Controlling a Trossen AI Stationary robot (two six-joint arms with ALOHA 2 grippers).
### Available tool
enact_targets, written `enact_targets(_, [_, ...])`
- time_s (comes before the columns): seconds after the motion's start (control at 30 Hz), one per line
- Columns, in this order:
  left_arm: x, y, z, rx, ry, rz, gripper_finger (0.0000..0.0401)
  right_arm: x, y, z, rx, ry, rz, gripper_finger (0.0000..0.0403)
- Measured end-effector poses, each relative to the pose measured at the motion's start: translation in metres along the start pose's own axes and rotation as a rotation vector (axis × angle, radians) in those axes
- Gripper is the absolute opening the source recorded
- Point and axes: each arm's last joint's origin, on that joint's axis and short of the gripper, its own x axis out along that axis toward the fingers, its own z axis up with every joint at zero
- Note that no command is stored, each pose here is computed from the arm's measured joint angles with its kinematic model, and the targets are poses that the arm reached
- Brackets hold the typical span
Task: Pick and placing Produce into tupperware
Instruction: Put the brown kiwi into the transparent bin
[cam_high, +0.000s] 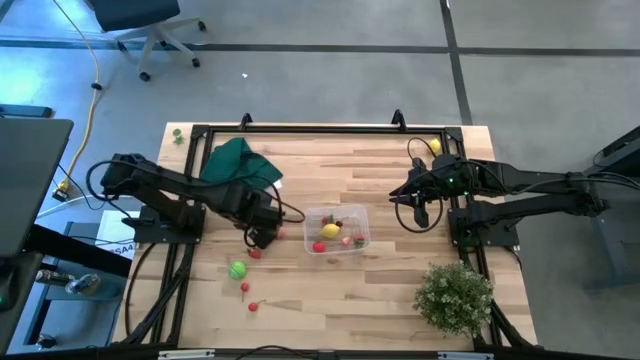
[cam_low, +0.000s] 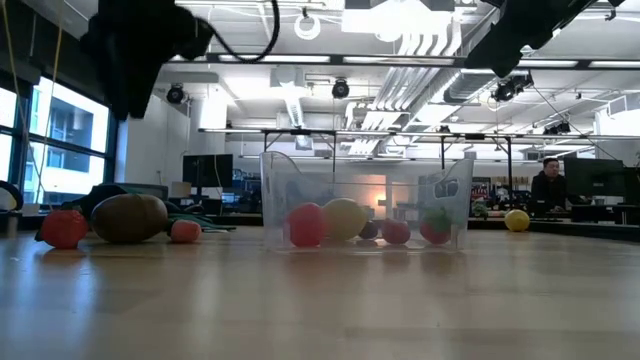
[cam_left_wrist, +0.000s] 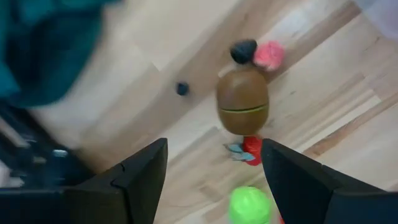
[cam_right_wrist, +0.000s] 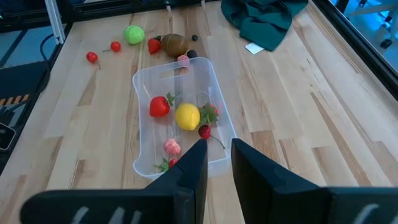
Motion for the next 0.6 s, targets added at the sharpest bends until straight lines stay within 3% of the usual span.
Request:
enact_targets(0.37, [0.043,-0.009,-0.004,-0.022,0.036,-0.133,0.0248,0.000,0.000,0.000,0.000,0.000,0.000,0.0062])
enact_targets(0.6, [0.061,-0.013,-0.006,0.016,0.036,-0.140,0.0248,0.000,0.000,0.000,0.000,0.000,0.000,0.0062])
